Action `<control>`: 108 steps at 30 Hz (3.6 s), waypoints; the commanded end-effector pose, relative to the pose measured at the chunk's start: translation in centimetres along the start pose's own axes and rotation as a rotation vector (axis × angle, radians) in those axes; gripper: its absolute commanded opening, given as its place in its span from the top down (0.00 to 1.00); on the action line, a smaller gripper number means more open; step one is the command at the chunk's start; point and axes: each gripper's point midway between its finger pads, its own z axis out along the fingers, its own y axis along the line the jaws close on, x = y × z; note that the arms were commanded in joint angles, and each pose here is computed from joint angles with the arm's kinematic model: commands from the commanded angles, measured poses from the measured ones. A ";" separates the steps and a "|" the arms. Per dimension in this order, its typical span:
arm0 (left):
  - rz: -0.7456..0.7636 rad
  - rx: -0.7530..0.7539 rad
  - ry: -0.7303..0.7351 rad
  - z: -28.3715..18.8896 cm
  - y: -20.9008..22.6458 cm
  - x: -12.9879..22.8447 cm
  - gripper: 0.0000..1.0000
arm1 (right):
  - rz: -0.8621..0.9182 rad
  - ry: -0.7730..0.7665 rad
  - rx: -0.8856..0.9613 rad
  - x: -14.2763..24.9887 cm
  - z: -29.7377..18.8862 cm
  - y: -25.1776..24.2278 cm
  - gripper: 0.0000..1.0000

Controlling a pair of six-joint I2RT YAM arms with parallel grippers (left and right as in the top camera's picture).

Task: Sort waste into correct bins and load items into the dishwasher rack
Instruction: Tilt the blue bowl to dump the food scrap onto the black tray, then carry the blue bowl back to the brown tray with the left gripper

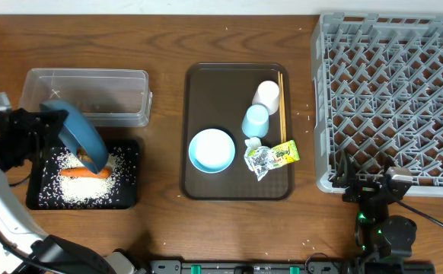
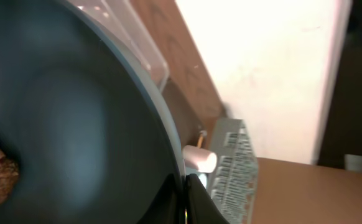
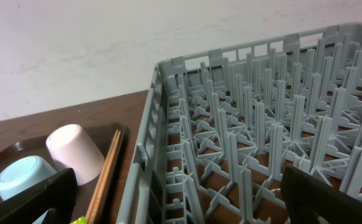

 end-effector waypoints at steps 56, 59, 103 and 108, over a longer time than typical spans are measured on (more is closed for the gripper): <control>0.419 0.253 0.105 0.6 -11.8 9.0 0.94 | -0.002 0.002 0.009 0.1 0.0 -0.3 0.01; 0.547 0.166 0.072 2.0 -12.8 10.3 0.94 | -0.002 0.002 0.009 0.1 0.0 -0.3 0.01; 1.062 -0.166 0.175 31.1 -7.4 22.0 0.75 | -0.002 0.002 0.009 0.1 0.0 -0.3 0.01; 1.055 -0.082 0.226 30.6 -8.7 23.4 0.75 | -0.002 0.002 0.009 0.1 0.0 -0.3 0.01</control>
